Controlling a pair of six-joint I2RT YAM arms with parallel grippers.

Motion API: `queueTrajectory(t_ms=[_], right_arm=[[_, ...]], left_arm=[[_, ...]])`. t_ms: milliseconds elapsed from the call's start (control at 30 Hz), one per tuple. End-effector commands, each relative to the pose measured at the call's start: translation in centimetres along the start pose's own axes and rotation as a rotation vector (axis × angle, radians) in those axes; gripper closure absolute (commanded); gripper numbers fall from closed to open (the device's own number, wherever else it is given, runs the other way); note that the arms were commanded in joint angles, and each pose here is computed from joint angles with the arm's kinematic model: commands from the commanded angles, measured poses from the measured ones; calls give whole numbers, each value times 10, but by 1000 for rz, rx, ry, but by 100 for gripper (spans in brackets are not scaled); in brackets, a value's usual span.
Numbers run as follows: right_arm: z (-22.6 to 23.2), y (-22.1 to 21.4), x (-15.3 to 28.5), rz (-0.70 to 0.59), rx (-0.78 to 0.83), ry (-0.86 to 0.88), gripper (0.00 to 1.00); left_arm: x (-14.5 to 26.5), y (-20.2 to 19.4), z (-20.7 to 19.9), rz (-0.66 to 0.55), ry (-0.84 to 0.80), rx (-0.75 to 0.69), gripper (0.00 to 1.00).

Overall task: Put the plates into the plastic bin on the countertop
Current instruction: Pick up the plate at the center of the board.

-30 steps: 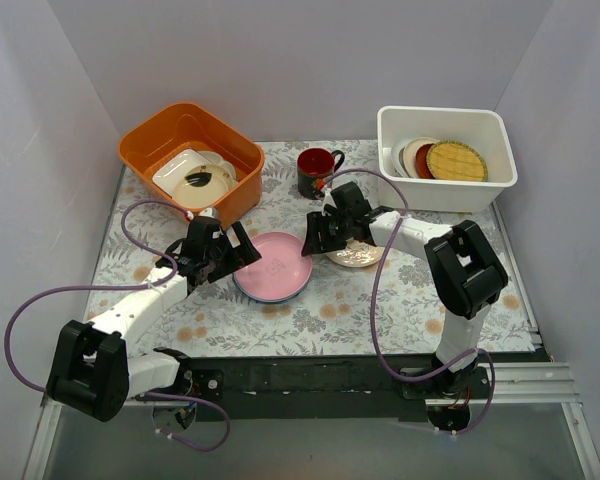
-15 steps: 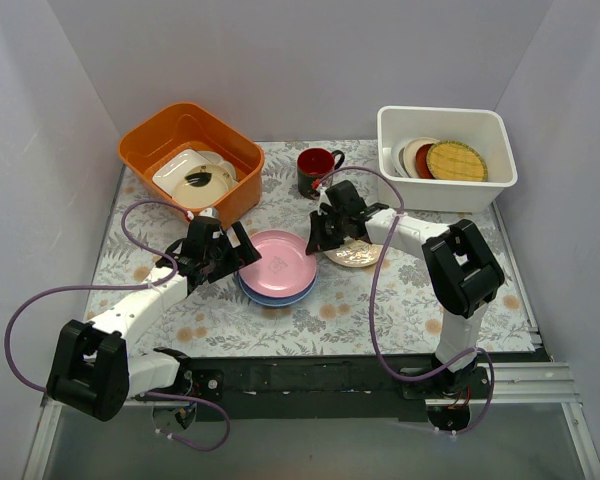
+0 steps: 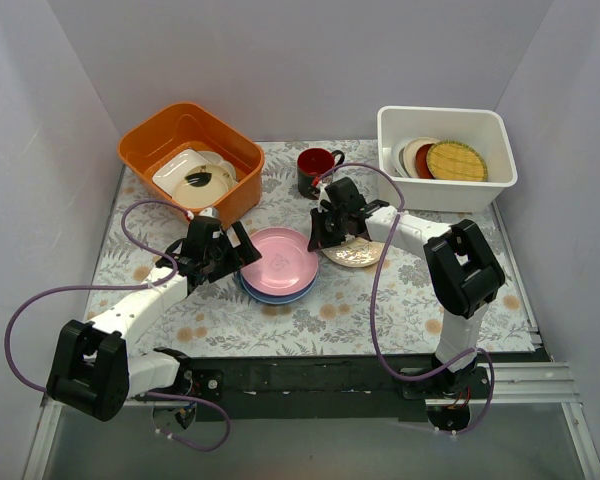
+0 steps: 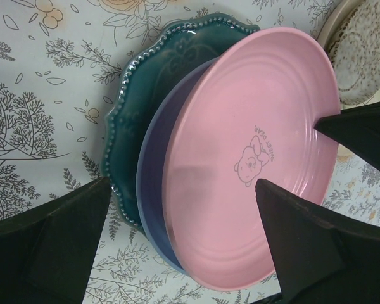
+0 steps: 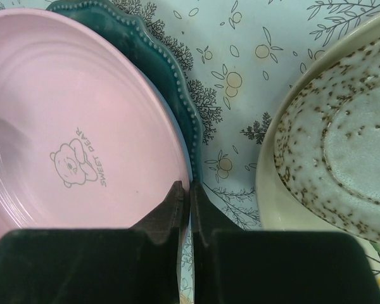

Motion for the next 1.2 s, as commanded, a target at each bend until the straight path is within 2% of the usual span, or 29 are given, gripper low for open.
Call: queueTrajectory(t_ms=[0,200,433,633,733,767,867,967,1000,1167], right_arm=[[10,27,20,-98,45,18,98],[9,25,18,-93,43,30,99],[9,22,16,-91,40,35,99],[10,24,15,-95,37,53,99],[11,23,14,-96,34,67,99],[12,23,14,-97,32,70,99],[12,22,14,-95,30,73,99],[12,21,14,-100,29,76,98],[12,21,14,-99,29,75,98],[12,20,13,-98,26,80,97]], left_arm=[[5,0,-6,-12,-65,-8,2],[14,-2,-14,-28,-212,-14,4],[10,-13,-22,49,-385,0,7],[-2,-26,-12,105,-393,61,10],[-4,-29,-7,107,-389,78,16],[-4,-30,-7,106,-390,78,24],[-3,-29,-6,97,-389,75,39],[-1,-27,-7,81,-383,72,78],[-2,-27,-5,72,-365,77,99],[-2,-27,-3,61,-341,76,100]])
Point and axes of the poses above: each gripper's point midway between its finger pads, its own x axis back along the fingers, its own z axis along the line the jaws close on, y = z × x, the point moved 9 cm from there along x, back along the fingers, and after that the axes turned 11 degrees about x, right-handed, at the moved point
